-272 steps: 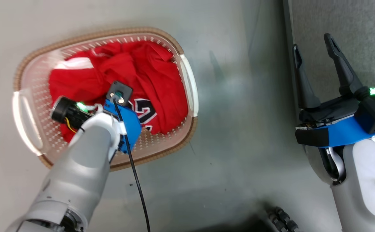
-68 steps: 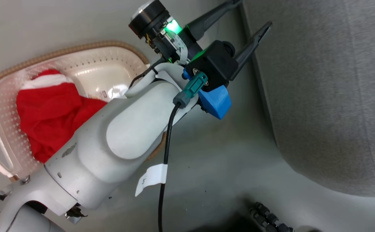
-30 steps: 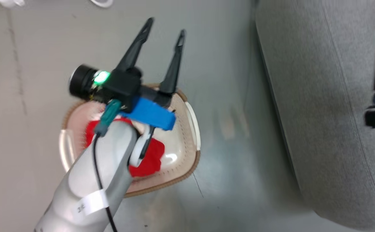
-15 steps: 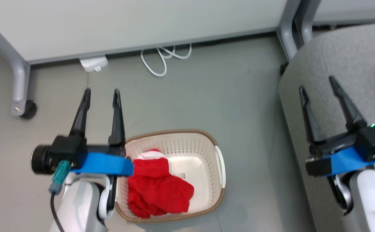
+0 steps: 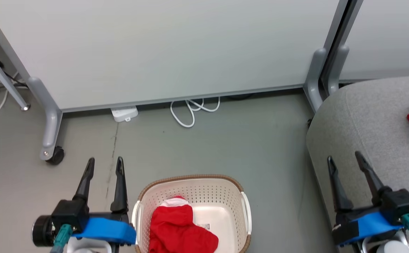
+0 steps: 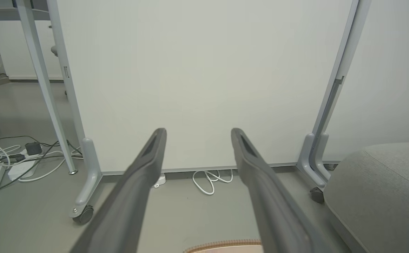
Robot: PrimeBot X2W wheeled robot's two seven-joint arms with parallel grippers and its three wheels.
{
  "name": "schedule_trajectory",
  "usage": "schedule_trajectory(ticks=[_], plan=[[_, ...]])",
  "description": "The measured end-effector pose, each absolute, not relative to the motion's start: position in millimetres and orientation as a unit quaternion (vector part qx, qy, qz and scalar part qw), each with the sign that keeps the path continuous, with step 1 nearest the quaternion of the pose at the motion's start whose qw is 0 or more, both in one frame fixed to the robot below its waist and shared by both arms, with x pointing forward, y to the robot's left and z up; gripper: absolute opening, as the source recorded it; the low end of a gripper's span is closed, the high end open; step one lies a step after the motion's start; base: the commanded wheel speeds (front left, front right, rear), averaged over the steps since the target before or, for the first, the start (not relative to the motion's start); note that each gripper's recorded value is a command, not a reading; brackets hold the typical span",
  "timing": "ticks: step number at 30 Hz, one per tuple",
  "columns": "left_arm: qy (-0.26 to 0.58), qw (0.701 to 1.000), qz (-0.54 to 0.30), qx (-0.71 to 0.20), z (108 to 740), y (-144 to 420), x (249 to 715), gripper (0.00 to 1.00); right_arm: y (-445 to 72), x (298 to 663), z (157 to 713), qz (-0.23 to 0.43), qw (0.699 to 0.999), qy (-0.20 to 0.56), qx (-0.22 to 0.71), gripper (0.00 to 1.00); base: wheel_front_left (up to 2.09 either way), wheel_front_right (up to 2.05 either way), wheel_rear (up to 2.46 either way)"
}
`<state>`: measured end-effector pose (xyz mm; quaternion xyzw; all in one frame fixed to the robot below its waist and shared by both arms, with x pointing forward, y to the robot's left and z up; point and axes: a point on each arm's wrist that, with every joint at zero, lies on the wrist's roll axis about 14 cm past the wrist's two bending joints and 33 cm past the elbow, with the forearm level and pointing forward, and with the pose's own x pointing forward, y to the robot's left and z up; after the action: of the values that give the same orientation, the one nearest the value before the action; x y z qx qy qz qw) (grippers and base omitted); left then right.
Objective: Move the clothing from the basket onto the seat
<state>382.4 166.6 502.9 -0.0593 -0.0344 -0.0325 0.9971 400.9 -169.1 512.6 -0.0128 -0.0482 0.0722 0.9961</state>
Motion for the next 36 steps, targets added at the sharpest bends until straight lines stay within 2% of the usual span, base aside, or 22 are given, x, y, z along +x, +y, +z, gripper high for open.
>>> schedule_trajectory(ticks=[7, 22, 31, 36], plan=[[-0.03, 0.997, -0.035, -0.066, 500.1, 166.2, 366.0, 1.0, -170.5, 379.7, 505.8, 0.064, 0.997, -0.037, -0.002, 1.0, 0.0, 0.0, 0.0], [-0.021, 0.997, -0.037, -0.063, 494.6, 165.1, 362.4, 1.0, -162.9, 376.8, 504.1, 0.069, 0.997, -0.035, 0.004, 1.0, 0.0, 0.0, 0.0], [-0.02, 0.993, -0.117, -0.027, 498.5, 125.0, 404.4, 1.0, -162.9, 399.8, 509.6, 0.077, 0.996, -0.044, -0.005, 1.0, 0.0, 0.0, 0.0], [0.028, 0.984, -0.178, 0.009, 466.9, 97.2, 429.4, 1.0, -161.0, 422.5, 511.9, 0.085, 0.995, -0.051, -0.01, 1.0, 0.0, 0.0, 0.0]])
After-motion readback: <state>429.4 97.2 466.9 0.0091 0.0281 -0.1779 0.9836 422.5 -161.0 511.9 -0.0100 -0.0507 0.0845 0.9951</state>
